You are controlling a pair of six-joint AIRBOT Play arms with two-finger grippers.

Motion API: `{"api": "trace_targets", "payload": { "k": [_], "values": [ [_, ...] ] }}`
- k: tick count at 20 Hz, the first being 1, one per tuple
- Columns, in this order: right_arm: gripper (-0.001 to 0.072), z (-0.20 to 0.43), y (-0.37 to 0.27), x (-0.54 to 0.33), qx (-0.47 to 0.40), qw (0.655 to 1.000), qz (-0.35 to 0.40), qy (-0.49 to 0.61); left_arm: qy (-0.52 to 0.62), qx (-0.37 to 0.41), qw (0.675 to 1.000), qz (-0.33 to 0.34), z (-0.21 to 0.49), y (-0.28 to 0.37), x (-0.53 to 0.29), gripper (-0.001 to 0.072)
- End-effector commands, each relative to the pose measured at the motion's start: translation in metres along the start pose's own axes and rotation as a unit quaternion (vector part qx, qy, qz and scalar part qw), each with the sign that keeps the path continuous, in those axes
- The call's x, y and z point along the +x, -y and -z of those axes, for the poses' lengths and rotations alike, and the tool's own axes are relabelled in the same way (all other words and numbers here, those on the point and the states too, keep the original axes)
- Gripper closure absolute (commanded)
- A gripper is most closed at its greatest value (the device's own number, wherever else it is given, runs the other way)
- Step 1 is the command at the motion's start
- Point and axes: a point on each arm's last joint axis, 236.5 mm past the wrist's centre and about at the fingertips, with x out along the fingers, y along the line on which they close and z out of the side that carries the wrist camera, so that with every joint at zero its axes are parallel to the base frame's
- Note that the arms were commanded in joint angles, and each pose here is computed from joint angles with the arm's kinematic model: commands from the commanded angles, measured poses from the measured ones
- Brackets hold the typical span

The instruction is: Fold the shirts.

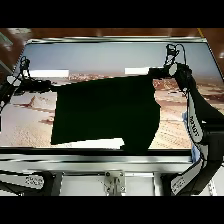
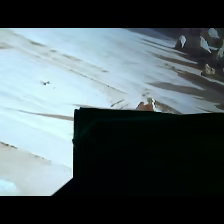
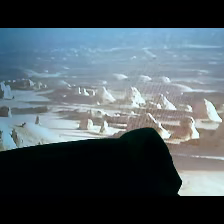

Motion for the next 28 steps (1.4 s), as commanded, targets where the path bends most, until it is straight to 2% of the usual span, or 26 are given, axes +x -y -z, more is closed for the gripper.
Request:
{"api": "trace_targets", "payload": {
  "k": [1,5,7,11,12,13,14,15,17,18,19,20,22,23,24,25,26,28],
  "values": [
    [0.0649,0.033,0.000,0.008,0.014,0.998,-0.005,-0.062,-0.029,0.000,1.000,0.004,0.016,0.001,0.012,0.0672],
    [0.0649,0.112,0.006,-0.019,0.022,0.971,0.001,-0.238,-0.142,0.012,0.990,0.021,0.070,0.007,0.007,0.0672],
    [0.0649,0.139,0.007,-0.026,0.025,0.955,0.004,-0.295,-0.196,-0.015,0.980,0.020,0.096,0.006,0.005,0.0672],
    [0.0648,0.152,0.009,-0.023,0.057,0.947,0.016,-0.316,-0.230,-0.060,0.971,0.016,0.113,0.007,0.004,0.0672],
    [0.0615,0.150,0.009,-0.022,0.061,0.948,0.018,-0.312,-0.230,-0.069,0.971,0.014,0.112,0.007,0.004,0.0667],
    [0.0392,0.149,0.009,-0.022,0.064,0.949,0.017,-0.309,-0.235,-0.069,0.969,0.016,0.113,0.009,0.002,0.0558],
    [0.0095,0.145,0.010,-0.025,0.062,0.950,0.017,-0.305,-0.245,-0.067,0.967,0.019,0.114,0.010,-0.002,0.0322],
    [0.0038,0.140,0.010,-0.033,0.054,0.952,0.014,-0.302,-0.258,-0.067,0.964,0.024,0.113,0.011,-0.011,0.0124],
    [0.0039,0.125,0.018,-0.060,0.017,0.956,0.020,-0.293,-0.275,-0.060,0.960,0.015,0.104,-0.001,-0.035,0.0120],
    [0.0046,0.123,0.034,-0.084,0.001,0.951,0.047,-0.305,-0.276,-0.059,0.959,0.004,0.098,-0.011,-0.051,0.0123],
    [0.0121,0.129,0.060,-0.111,-0.019,0.938,0.084,-0.336,-0.274,-0.065,0.959,-0.010,0.094,-0.022,-0.069,0.0123],
    [0.0143,0.144,0.086,-0.141,-0.020,0.916,0.110,-0.385,-0.279,-0.075,0.957,-0.014,0.097,-0.029,-0.084,0.0123],
    [0.0141,0.177,0.106,-0.186,0.054,0.885,0.074,-0.457,-0.324,-0.115,0.939,-0.011,0.136,-0.040,-0.112,0.0103],
    [0.0139,0.187,0.101,-0.195,0.109,0.885,0.026,-0.452,-0.351,-0.144,0.925,-0.004,0.167,-0.041,-0.121,0.0100],
    [0.0109,0.191,0.096,-0.196,0.155,0.892,-0.014,-0.424,-0.366,-0.169,0.915,0.010,0.197,-0.037,-0.126,0.0057],
    [0.0040,0.195,0.091,-0.196,0.197,0.900,-0.043,-0.386,-0.362,-0.203,0.910,0.027,0.223,-0.029,-0.126,-0.0009],
    [0.0040,0.203,0.088,-0.195,0.217,0.906,-0.061,-0.358,-0.340,-0.221,0.913,0.050,0.241,-0.017,-0.122,-0.0009],
    [0.0040,0.230,0.091,-0.195,0.245,0.906,-0.061,-0.338,-0.313,-0.241,0.918,0.047,0.271,-0.013,-0.118,-0.0009]
  ]
}}
